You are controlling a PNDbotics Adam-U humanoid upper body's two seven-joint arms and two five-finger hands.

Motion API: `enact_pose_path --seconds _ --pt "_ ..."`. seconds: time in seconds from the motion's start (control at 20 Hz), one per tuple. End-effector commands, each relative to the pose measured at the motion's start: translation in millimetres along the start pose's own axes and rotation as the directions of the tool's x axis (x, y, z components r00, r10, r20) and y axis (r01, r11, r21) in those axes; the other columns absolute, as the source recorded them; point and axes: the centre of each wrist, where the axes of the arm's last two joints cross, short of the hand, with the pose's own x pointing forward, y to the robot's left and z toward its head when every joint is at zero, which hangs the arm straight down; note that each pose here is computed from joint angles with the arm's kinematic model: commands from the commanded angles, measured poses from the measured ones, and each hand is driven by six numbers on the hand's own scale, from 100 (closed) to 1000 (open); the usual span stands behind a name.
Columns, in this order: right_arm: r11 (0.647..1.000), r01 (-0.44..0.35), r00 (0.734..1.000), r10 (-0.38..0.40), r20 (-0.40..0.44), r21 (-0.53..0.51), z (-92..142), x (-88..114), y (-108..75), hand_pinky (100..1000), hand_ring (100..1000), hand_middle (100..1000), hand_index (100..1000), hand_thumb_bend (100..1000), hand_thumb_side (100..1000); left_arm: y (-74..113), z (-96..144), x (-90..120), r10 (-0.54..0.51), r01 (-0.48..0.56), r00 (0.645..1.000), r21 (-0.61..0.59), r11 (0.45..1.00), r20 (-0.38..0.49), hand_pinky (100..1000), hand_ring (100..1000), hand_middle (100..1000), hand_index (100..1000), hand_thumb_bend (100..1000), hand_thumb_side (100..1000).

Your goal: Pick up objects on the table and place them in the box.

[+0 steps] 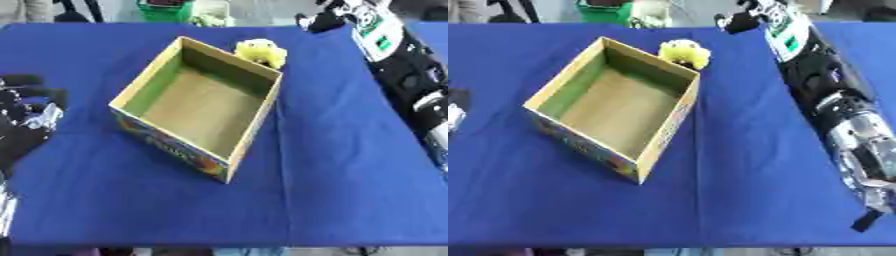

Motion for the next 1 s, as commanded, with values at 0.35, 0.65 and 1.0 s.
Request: enact_pose_path --seconds 0.35,0.65,1.0 --pt "0.995 -0.093 0.996 0.092 -0.011 -0.025 1.3 2.7 -24.1 792 848 818 852 447 224 3.4 -4.7 8.4 -0.02 0.021 0.999 -0.012 1.0 0.032 496 646 620 640 414 100" --pt "0.994 -0.104 0.995 0.104 -0.011 -0.018 0.9 4.1 -20.0 790 841 815 856 447 231 2.8 -5.6 9.4 -0.019 0.019 0.999 -0.015 1.0 0.036 496 645 620 641 413 100" --pt "0.995 -0.098 0.995 0.098 -0.014 -0.013 0.2 4.2 -14.5 785 833 811 856 415 243 1.0 -7.2 11.2 -0.013 0.014 0.999 -0.023 1.0 0.042 495 645 620 641 414 100"
